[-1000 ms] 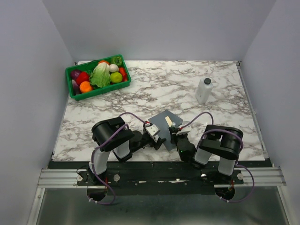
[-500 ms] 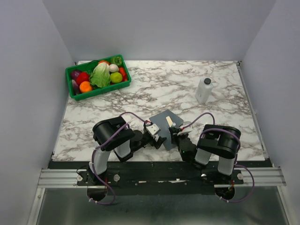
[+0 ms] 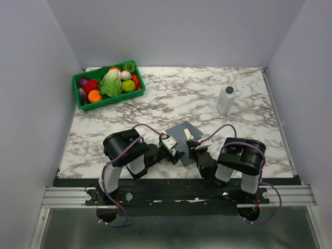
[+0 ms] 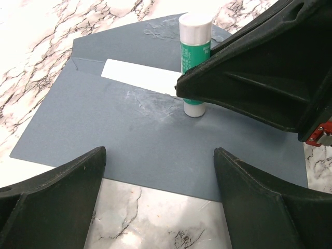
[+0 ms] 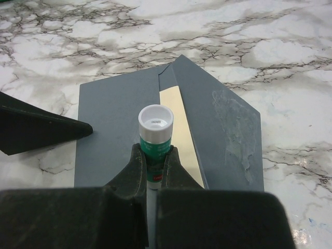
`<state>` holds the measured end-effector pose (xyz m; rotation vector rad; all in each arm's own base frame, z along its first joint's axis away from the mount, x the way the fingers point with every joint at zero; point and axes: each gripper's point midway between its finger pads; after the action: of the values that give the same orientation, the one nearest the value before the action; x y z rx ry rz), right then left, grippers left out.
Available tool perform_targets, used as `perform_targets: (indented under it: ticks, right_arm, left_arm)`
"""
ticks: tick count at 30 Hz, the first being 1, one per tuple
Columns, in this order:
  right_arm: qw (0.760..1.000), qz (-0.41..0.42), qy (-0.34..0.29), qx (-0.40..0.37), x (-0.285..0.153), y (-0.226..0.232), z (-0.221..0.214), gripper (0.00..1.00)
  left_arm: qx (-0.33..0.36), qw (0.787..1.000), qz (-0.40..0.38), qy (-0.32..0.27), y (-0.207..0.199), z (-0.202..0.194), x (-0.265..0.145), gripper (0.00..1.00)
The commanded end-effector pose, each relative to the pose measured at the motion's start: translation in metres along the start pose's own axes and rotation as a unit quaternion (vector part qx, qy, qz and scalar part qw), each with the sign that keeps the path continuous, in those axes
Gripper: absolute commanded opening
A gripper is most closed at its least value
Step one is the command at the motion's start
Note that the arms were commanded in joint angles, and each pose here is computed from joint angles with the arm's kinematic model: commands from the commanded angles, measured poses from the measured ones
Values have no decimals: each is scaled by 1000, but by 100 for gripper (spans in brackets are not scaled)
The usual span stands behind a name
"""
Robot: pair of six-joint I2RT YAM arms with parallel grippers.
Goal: Place the letter into the envelope and seal it
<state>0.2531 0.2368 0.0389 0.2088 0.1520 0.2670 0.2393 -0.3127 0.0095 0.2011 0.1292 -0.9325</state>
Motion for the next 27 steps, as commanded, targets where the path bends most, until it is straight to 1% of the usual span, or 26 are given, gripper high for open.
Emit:
perform_targets:
  ticks: [1,11,22,27]
  right_arm:
    - [996,1,57,-71,-8,-16,-36,1]
    - [992,-72,34,-97,-16,-51,-25,1]
    - [989,-109,17,-100,-16,-61,-13,1]
    - [989,-95,20,-116,-10,-51,-15,1]
  left_arm:
    - [10,998,59,10,24,-23,-13,93]
    - [7,998,57,19,23,-30,-12,92]
    - [7,998,57,21,22,-33,-10,92]
    - [8,998,54,24,21,-35,-11,92]
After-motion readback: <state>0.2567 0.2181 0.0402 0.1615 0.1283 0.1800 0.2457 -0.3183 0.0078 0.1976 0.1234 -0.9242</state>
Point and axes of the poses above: each gripper's point midway between its finger pads, its own x axis out along the fingers, its own y axis along the line the jaws close on, z = x × y, and after that the axes turned 7 degrees about x, right-handed
